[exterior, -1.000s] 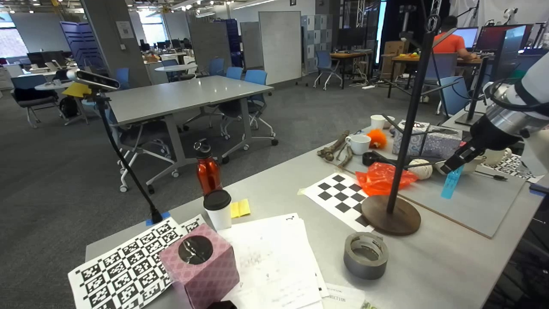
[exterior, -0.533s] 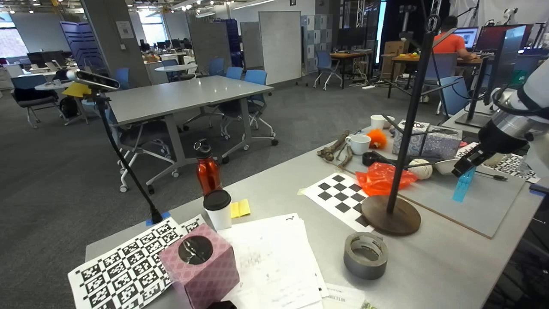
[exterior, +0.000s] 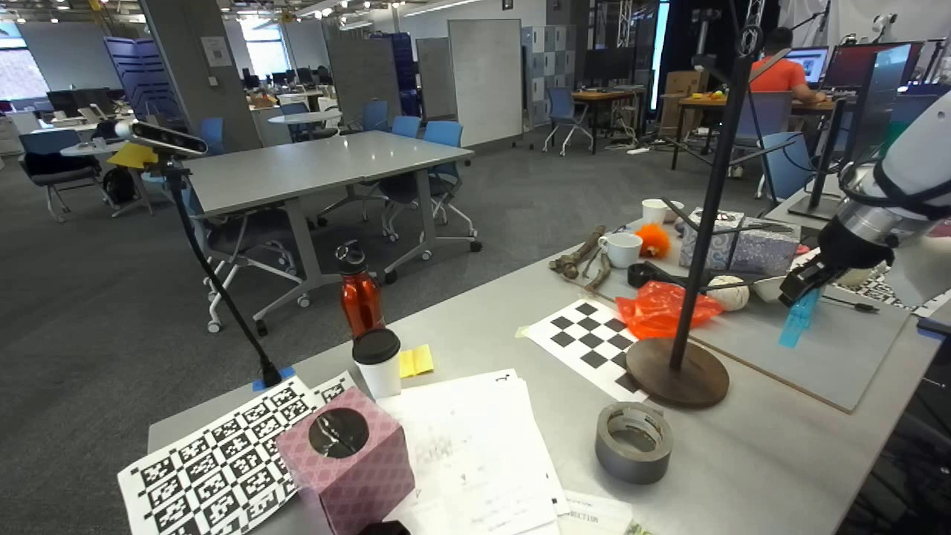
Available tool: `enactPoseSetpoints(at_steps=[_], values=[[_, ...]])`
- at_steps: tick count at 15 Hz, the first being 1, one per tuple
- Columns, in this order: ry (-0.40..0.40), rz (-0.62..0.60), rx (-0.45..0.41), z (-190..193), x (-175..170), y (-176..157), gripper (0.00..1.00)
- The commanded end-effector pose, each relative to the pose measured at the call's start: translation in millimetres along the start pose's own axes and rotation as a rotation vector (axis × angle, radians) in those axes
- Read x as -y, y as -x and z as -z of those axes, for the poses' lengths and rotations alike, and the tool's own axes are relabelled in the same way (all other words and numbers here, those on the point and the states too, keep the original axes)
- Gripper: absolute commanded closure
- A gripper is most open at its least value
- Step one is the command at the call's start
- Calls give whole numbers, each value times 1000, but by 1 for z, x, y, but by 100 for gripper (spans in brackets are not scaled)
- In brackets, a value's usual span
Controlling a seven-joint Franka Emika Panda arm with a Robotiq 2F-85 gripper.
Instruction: Take the blue peg from the hanger and place it on the table
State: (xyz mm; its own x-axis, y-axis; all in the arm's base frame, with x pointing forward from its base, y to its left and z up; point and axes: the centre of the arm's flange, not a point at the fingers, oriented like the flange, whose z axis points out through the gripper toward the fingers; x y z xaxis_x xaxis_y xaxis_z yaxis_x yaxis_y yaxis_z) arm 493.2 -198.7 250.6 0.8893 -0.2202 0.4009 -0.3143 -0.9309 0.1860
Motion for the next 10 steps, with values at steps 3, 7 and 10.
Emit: enactPoseSetpoints(at_steps=[3,7,10], values=[[39,-76,24,-37,-17,-31,81],[51,-100,43,-52,-21,-35,81],[47,-136,54,-57,-25,-37,30]])
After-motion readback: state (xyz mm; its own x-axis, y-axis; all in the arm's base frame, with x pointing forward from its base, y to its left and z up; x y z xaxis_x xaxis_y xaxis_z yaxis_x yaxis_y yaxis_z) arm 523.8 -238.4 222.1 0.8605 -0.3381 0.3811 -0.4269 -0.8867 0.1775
